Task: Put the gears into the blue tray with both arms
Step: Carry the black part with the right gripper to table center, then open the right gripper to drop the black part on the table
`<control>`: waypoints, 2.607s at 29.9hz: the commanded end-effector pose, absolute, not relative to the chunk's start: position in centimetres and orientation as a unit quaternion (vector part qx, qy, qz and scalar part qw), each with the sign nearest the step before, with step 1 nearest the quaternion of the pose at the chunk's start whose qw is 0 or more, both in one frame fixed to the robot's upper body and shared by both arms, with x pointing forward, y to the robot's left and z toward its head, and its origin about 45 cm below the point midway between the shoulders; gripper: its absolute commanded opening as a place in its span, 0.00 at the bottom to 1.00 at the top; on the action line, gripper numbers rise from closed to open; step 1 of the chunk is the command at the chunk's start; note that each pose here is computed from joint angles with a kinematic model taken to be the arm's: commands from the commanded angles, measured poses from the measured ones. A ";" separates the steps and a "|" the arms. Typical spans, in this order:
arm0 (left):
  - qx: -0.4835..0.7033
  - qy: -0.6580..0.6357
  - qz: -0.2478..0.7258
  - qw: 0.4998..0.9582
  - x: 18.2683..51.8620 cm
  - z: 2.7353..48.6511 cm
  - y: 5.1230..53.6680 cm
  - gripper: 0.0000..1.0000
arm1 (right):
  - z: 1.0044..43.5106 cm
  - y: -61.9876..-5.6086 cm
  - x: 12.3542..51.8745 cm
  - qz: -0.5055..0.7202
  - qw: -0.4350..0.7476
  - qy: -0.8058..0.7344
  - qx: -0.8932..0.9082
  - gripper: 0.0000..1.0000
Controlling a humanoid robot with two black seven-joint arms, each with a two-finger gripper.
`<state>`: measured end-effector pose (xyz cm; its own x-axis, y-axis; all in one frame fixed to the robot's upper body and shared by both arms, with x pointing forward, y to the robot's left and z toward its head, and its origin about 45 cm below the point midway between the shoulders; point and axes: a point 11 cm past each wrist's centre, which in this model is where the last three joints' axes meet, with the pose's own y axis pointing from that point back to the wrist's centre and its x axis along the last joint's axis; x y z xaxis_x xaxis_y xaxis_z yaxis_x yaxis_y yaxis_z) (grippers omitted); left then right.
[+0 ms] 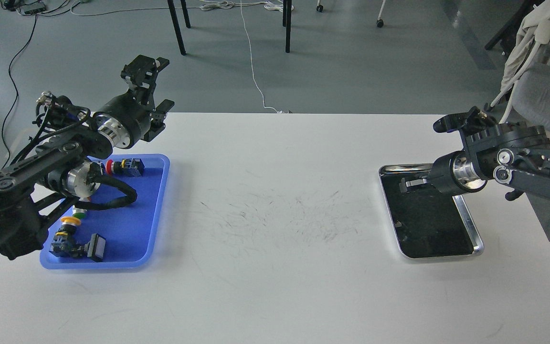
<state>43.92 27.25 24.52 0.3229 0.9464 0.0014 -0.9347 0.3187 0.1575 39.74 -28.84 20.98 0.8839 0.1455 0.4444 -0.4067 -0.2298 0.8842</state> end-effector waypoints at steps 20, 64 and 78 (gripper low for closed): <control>0.070 0.038 0.578 0.812 44.1 24.7 27.2 0.98 | 17.3 -3.9 39.0 0.144 0.406 -0.097 0.897 0.01; 0.069 0.037 0.585 0.807 44.1 24.6 27.3 0.98 | 12.1 -4.8 35.2 0.059 0.426 -0.107 0.897 0.84; 0.074 0.031 0.583 0.808 44.2 24.9 27.3 0.98 | 17.2 -3.5 39.3 0.047 0.349 -0.173 0.920 0.95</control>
